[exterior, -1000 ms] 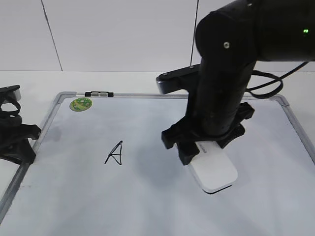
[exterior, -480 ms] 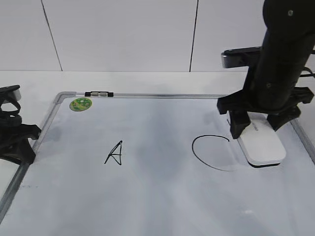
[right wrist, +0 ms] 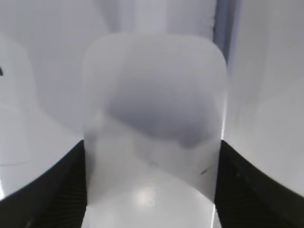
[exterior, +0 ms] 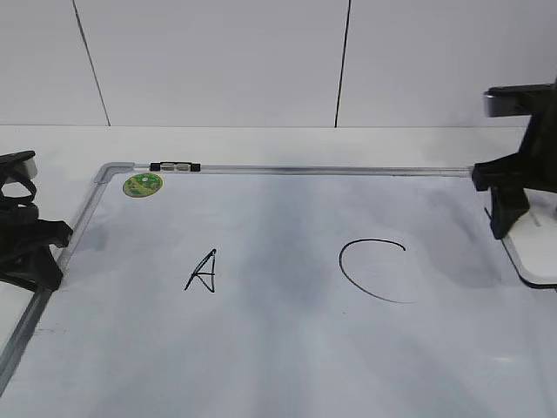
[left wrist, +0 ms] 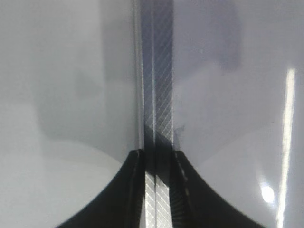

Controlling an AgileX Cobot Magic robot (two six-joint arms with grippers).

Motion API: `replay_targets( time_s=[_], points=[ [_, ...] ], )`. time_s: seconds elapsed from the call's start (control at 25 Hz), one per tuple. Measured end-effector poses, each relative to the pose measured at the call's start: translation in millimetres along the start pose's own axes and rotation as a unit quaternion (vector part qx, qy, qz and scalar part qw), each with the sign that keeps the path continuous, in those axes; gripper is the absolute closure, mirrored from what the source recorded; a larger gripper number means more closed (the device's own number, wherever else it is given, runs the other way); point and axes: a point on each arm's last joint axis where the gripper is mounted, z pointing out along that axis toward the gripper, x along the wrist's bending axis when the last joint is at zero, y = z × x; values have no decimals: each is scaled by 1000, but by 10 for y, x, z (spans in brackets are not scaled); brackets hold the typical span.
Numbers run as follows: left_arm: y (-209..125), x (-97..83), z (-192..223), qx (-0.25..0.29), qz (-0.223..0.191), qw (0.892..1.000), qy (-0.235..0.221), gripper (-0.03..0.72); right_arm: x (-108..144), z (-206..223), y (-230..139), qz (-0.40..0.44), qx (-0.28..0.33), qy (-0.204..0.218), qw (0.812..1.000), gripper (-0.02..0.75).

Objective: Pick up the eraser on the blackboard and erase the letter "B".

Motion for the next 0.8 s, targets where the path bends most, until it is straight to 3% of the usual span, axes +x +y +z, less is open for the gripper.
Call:
replay_targets(
  time_s=[0.2,0.4,0.8],
  points=[
    [0,1,0,0,0,1000,0,582,-236,127,-32,5,12,-2,1000,197],
    [2,1,0,-1,0,1000,1,582,-228,135,17,3,-17,5,1000,197],
    [2,1,0,-1,0,1000,1,582,-194,473,86,-7,18,-3,1000,197]
  ],
)
